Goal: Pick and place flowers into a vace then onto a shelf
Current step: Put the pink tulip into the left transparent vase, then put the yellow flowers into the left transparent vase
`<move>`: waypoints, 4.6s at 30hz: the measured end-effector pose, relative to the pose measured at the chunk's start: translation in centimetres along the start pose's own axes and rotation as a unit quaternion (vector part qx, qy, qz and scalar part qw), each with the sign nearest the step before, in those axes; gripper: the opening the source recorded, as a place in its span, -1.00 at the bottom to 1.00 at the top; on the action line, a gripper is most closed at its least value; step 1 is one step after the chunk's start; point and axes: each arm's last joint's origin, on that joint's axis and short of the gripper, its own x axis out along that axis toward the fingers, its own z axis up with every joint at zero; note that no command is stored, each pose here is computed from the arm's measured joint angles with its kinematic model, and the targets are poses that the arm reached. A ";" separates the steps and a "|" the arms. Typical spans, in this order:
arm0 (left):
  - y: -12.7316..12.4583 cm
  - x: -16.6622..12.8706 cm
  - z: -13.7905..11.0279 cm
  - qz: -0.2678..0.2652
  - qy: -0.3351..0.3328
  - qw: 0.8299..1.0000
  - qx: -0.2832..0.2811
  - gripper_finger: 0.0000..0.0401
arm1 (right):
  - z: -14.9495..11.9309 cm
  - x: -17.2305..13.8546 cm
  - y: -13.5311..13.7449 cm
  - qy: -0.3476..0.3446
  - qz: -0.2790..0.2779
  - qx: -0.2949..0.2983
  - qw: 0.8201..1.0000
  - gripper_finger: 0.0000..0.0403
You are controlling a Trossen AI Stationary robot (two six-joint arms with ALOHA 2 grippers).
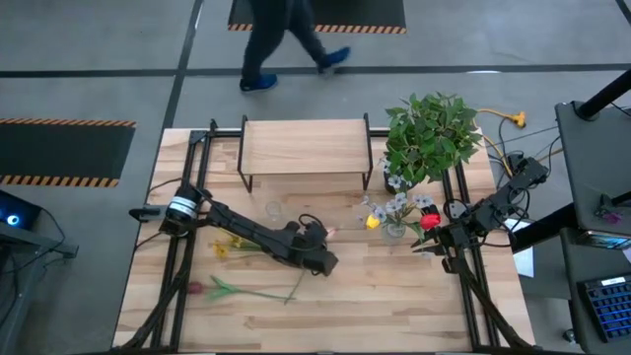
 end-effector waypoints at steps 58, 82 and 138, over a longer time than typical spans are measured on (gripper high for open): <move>11.4 -20.0 8.4 -0.178 -0.479 0.819 0.260 -1.00 | 0.0 0.0 0.0 0.001 0.000 0.001 1.000 -0.79; 18.6 -15.9 3.1 -0.181 -0.552 0.769 0.268 -1.00 | 0.0 0.0 0.0 0.001 0.000 -0.017 1.000 -0.79; 22.1 -13.0 -0.8 -0.221 -0.367 0.903 0.031 0.34 | 0.0 0.0 0.0 0.001 0.000 -0.004 1.000 -0.79</move>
